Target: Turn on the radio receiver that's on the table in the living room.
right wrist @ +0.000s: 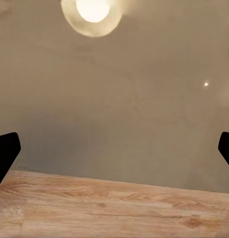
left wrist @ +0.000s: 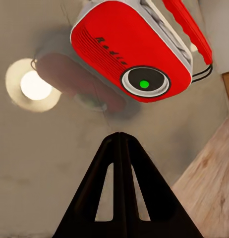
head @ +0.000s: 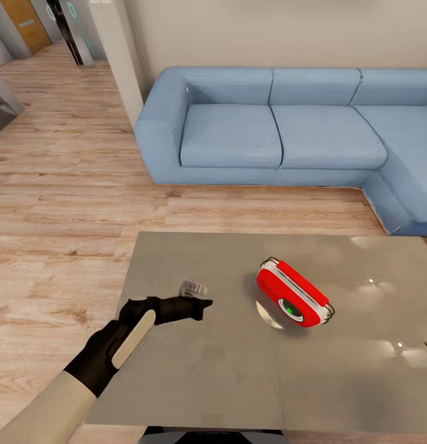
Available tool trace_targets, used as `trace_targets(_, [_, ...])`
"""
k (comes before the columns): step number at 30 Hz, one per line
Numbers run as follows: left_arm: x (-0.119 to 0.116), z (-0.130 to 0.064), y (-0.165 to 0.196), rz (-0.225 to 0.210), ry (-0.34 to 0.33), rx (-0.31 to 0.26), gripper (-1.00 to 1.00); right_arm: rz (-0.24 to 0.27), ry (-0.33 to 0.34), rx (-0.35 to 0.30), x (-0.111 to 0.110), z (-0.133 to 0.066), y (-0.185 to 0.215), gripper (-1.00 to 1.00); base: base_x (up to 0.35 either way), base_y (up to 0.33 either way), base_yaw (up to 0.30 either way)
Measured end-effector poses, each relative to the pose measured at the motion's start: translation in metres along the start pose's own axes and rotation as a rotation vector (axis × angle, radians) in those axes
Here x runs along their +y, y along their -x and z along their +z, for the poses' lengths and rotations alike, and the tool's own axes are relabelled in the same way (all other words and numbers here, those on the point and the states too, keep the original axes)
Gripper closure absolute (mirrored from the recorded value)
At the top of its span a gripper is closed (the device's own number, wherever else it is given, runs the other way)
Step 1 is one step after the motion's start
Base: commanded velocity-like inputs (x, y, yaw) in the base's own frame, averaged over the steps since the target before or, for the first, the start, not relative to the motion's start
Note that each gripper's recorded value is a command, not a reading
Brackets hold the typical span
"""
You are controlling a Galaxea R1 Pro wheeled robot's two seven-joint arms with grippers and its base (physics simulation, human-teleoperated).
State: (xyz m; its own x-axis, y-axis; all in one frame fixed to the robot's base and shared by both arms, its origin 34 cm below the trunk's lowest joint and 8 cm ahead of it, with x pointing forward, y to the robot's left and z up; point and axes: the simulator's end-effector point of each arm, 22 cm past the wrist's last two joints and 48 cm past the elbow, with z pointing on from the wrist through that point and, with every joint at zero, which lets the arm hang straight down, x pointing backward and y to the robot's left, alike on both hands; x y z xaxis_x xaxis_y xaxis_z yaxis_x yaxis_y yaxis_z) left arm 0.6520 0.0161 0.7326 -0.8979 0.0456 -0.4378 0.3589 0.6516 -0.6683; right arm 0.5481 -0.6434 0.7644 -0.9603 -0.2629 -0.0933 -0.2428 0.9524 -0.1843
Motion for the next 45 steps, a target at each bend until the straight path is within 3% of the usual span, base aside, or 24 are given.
trace_targets(6, [0.011, -0.006, -0.010, -0.012, 0.024, 0.042, 1.00, 0.007, -0.001, -0.006, -0.004, 0.000, -0.004, -1.00, -0.164, 0.000, 0.000])
trace_targets(10, [0.026, -0.009, -0.021, -0.035, 0.088, 0.073, 1.00, 0.007, -0.003, -0.007, -0.005, -0.001, -0.004, -1.00, -0.330, 0.000, 0.000])
trace_targets(21, [0.033, -0.011, -0.023, -0.058, 0.113, 0.072, 1.00, -0.003, -0.009, 0.026, -0.004, 0.003, -0.013, -1.00, -0.315, 0.000, 0.000])
trace_targets(31, [0.050, -0.020, -0.027, -0.057, 0.143, 0.080, 1.00, 0.024, 0.065, 0.102, 0.015, 0.034, -0.062, -1.00, -0.080, 0.000, 0.000])
trace_targets(33, [0.052, -0.022, -0.027, -0.055, 0.147, 0.081, 1.00, 0.017, 0.084, 0.114, 0.023, 0.045, -0.076, -1.00, -0.004, 0.000, 0.000])
trace_targets(36, [0.053, -0.022, -0.027, -0.053, 0.148, 0.080, 1.00, 0.029, 0.132, 0.146, 0.054, 0.071, -0.107, -1.00, -0.001, 0.000, 0.000])
trace_targets(41, [0.054, -0.023, -0.029, -0.056, 0.151, 0.081, 1.00, 0.019, 0.101, 0.182, 0.098, 0.117, -0.168, -1.00, 0.000, 0.000, 0.000])
trace_targets(45, [0.051, -0.024, -0.045, -0.066, 0.147, 0.093, 1.00, 0.009, 0.112, 0.189, 0.129, 0.132, -0.208, -1.00, 0.000, 0.000, 0.000])
